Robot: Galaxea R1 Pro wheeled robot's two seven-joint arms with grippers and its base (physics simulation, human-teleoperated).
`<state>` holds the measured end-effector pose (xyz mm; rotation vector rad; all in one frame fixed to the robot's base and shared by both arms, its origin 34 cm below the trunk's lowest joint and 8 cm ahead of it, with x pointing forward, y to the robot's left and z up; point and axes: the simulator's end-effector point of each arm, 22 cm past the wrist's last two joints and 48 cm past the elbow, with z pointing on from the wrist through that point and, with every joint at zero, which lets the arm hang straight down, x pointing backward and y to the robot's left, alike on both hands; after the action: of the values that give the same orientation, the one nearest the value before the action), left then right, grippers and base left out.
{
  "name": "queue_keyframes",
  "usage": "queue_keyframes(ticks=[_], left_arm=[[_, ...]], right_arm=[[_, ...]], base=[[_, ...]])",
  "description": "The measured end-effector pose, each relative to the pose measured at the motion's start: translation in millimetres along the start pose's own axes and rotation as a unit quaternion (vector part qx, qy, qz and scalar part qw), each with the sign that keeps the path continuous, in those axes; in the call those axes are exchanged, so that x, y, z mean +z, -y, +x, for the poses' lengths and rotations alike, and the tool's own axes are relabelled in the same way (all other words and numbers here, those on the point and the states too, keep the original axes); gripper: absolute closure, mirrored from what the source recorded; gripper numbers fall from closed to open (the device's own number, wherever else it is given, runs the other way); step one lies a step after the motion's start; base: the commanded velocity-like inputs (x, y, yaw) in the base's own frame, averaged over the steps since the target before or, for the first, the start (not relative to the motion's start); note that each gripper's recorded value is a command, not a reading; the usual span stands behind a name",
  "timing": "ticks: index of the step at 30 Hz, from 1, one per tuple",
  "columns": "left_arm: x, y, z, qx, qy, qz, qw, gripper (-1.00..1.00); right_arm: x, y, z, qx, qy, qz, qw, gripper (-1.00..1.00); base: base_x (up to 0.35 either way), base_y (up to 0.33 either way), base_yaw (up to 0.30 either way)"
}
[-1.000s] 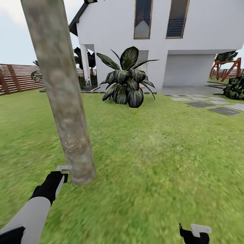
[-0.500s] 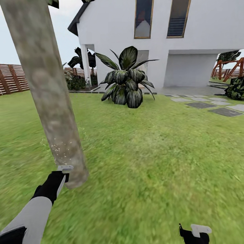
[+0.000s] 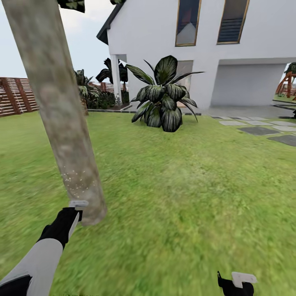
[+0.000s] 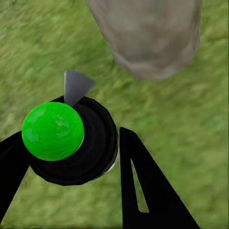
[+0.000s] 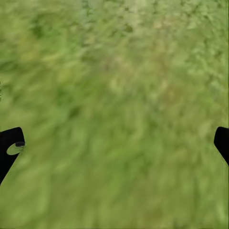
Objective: In the garden, pick up the pesticide atomizer on the floor and spray pesticide onto both trees until each tree trunk is fully covered.
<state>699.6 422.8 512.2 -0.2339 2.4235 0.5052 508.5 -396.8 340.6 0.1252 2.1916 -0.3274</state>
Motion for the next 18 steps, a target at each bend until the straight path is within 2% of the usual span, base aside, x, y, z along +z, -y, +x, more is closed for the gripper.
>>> queue_keyframes(ticks=[8, 18], left_arm=[[0.1, 1.3, 1.9, -0.002, -0.002, -0.001, 1.0000, 1.00], [-0.1, 1.4, 1.0, -0.001, -0.001, -0.001, 1.0000, 1.00]], right_arm=[[-0.1, 0.1, -0.1, 0.000, 0.000, 0.000, 1.0000, -1.00], [0.0, 0.2, 0.0, 0.000, 0.000, 0.000, 1.0000, -1.00]], base=[[0.151, -0.265, 0.241], [0.134, -0.264, 0.014]])
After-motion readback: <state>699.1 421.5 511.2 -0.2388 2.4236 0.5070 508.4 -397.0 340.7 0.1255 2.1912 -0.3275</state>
